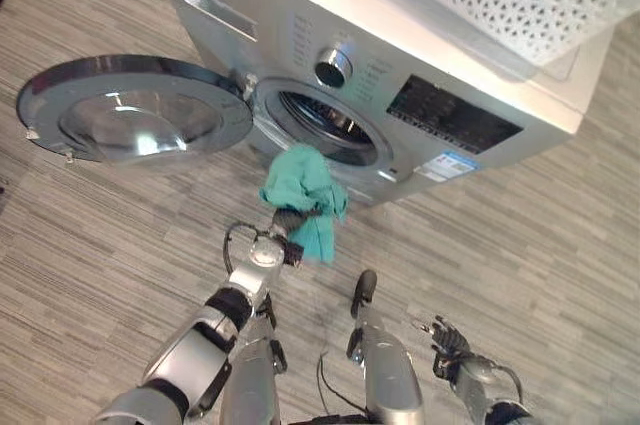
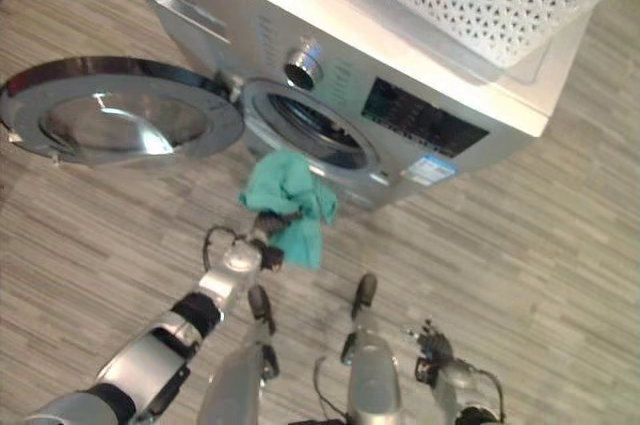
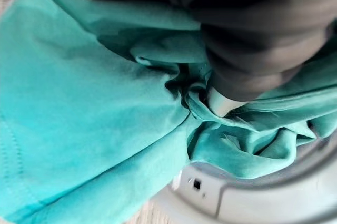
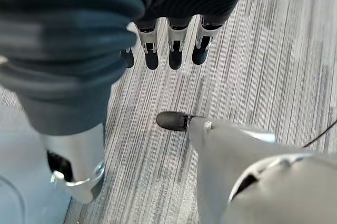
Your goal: Grab the laundry basket,head to the washer,open it,put in the laundry and shut it.
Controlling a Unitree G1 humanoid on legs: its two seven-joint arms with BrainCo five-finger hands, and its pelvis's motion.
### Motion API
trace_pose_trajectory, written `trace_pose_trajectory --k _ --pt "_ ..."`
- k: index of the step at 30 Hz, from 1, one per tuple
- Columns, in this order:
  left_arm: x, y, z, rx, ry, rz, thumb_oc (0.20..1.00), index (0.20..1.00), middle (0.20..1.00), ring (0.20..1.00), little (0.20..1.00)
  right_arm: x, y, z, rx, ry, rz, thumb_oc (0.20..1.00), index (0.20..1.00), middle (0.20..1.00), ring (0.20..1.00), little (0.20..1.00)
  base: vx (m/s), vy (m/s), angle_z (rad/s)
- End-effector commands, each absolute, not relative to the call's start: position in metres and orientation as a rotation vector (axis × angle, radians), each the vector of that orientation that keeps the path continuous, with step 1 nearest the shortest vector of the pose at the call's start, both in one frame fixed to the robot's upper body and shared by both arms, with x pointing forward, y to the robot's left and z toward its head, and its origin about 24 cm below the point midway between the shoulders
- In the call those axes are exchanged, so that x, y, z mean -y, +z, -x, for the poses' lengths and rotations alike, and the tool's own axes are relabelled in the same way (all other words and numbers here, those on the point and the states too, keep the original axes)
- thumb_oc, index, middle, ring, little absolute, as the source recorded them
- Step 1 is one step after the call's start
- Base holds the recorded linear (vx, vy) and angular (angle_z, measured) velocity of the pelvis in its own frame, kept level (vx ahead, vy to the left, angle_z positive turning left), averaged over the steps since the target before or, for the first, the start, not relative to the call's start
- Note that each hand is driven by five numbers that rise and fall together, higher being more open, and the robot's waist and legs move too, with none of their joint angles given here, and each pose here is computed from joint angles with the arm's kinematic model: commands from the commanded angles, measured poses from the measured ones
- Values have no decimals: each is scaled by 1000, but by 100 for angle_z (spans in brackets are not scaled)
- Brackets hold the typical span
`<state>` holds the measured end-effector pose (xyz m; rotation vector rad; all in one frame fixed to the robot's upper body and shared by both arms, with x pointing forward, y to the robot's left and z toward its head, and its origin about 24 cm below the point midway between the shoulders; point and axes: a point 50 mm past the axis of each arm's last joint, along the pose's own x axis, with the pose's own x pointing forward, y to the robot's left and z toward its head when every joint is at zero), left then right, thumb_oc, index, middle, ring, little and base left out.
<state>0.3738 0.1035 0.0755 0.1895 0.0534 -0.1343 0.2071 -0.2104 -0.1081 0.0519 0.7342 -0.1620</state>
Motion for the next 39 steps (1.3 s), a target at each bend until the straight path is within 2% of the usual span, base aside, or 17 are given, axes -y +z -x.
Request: trace_pose_trajectory --k 1,4,10,24,26,28,34,39 --pt "-103 116 -390 96 -75 -136 200 200 200 200 200 217 -96 -218 -654 -163 36 1000 1000 1000 1000 1000 -139 -41 -2" --pt "-111 159 -402 209 -31 -142 200 200 200 200 200 211 -80 -233 -564 -117 59 1000 1000 1000 1000 1000 -129 -47 -6" --pt "-115 210 -410 347 6 -125 200 200 200 200 200 211 -74 -237 -521 -112 64 1000 1000 1000 1000 1000 -68 -33 -2" --pt "-123 286 -409 540 61 -17 200 200 200 200 200 212 -55 -247 -415 -100 49 1000 1000 1000 1000 1000 -9 -8 -2" --pt "-130 320 -406 618 86 -5 200 200 200 200 200 216 -47 -247 -370 -93 42 1000 1000 1000 1000 1000 11 -30 -5" --pt "-132 330 -405 641 94 -12 200 200 200 200 200 218 -44 -247 -357 -99 37 1000 1000 1000 1000 1000 8 -11 -4" --pt "-157 361 -400 689 148 82 200 200 200 200 200 229 -32 -249 -304 -122 20 1000 1000 1000 1000 1000 23 -23 -8" --pt "-194 380 -395 682 209 206 200 200 200 200 200 237 -3 -257 -177 -135 -10 1000 1000 1000 1000 1000 65 -13 -21"
